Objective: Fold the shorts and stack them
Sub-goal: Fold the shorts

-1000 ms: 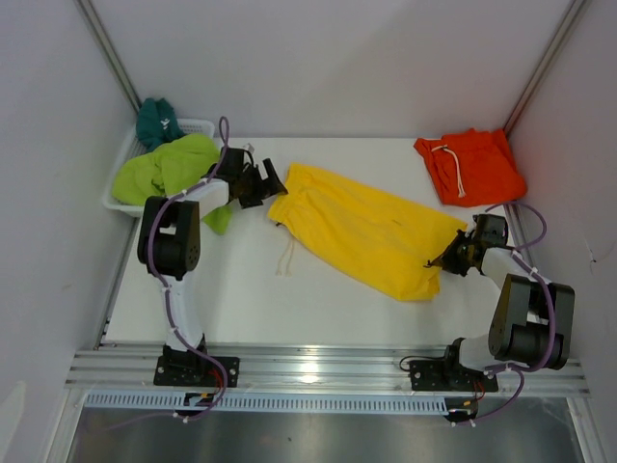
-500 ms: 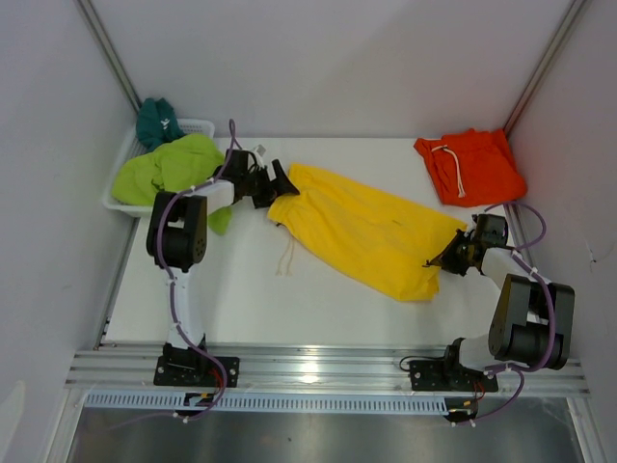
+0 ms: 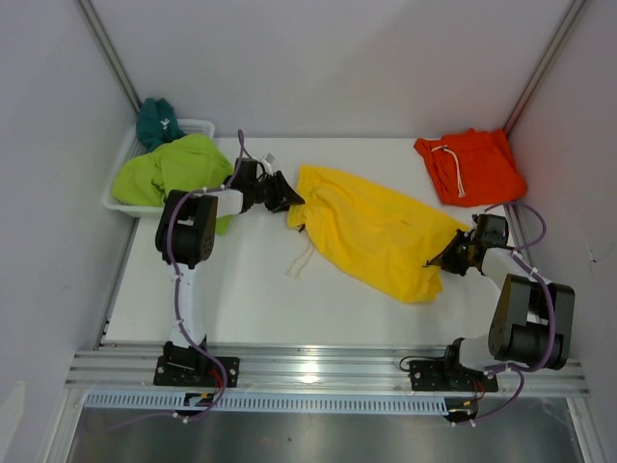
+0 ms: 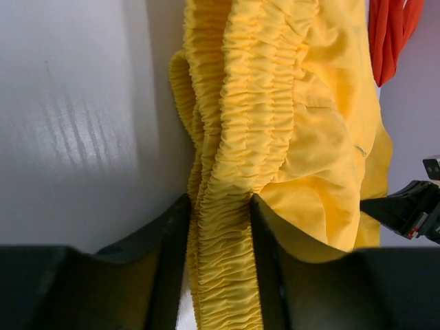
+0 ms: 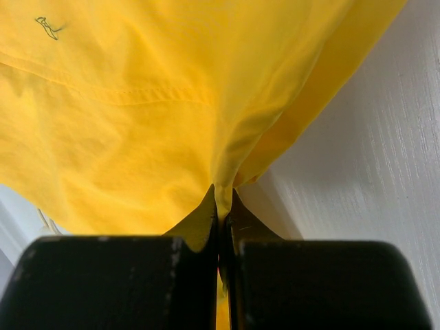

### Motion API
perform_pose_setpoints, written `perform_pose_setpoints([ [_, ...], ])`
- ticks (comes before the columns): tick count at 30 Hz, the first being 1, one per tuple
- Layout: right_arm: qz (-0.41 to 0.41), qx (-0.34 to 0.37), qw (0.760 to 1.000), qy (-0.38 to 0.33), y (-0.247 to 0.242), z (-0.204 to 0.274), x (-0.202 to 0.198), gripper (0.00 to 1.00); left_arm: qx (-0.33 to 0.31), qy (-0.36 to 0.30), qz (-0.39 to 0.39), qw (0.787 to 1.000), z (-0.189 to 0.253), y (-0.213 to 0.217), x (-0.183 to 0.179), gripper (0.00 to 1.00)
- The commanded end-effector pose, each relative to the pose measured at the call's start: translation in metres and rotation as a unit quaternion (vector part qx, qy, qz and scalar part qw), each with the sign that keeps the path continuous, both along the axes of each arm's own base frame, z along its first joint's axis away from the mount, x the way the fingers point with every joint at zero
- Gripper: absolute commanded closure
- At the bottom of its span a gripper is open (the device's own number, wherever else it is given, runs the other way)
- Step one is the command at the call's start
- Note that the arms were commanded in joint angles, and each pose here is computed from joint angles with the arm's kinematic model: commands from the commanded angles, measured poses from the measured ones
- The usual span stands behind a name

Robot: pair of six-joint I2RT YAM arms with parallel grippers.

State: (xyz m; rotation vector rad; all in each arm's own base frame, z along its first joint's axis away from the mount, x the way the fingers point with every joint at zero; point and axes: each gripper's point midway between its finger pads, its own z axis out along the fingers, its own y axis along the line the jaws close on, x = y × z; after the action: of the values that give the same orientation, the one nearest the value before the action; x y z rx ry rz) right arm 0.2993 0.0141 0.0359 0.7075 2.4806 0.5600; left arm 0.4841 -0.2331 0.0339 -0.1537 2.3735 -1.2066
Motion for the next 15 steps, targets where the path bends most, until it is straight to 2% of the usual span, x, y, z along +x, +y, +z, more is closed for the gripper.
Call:
perform_pose_setpoints([
  [1,0.008,-0.005,1.0,-0.026,0.0,0.013,0.009,1.0,-0.019,0.002,-0.003,1.0,0.003,-0.009,-0.003,0.6],
  [2,0.008,-0.007,1.0,-0.029,-0.001,0.015,0.01,1.0,-0.022,-0.006,-0.005,1.0,0.011,-0.01,0.001,0.72],
  [3,0.007,-0.008,1.0,-0.029,-0.001,0.016,0.01,1.0,-0.02,-0.006,-0.004,1.0,0.012,-0.009,0.002,0.79],
  [4,0.007,-0.012,0.999,-0.029,-0.003,0.017,0.011,1.0,-0.019,-0.011,-0.001,1.0,0.017,-0.008,0.006,0.96],
  [5,0.006,-0.014,0.999,-0.028,-0.003,0.017,0.01,0.96,-0.014,-0.01,0.002,1.0,0.021,-0.005,0.006,1.0],
  [6,0.005,-0.016,1.0,-0.027,-0.004,0.018,0.01,0.89,-0.01,-0.02,0.003,1.0,0.027,-0.002,0.01,1.0],
  [7,0.004,-0.019,0.999,-0.027,-0.005,0.019,0.01,0.75,-0.004,-0.022,0.005,1.0,0.029,0.0,0.011,1.0],
  [9,-0.001,-0.036,0.999,-0.034,-0.01,0.028,0.014,0.63,0.028,-0.027,0.016,0.999,0.034,0.01,0.011,1.0],
  [10,-0.008,-0.052,0.998,-0.028,-0.014,0.029,0.012,0.52,0.041,-0.026,0.02,0.999,0.037,0.016,0.012,1.0],
  [12,-0.014,-0.075,0.997,-0.03,-0.019,0.041,0.014,0.42,0.062,-0.032,0.028,0.997,0.046,0.025,0.01,1.0],
  [14,-0.028,-0.115,0.992,-0.03,-0.027,0.049,0.016,0.22,0.079,-0.027,0.035,0.996,0.047,0.032,0.007,1.0],
  [15,-0.033,-0.129,0.99,-0.04,-0.029,0.059,0.021,0.2,0.092,-0.027,0.036,0.995,0.045,0.036,0.005,1.0],
])
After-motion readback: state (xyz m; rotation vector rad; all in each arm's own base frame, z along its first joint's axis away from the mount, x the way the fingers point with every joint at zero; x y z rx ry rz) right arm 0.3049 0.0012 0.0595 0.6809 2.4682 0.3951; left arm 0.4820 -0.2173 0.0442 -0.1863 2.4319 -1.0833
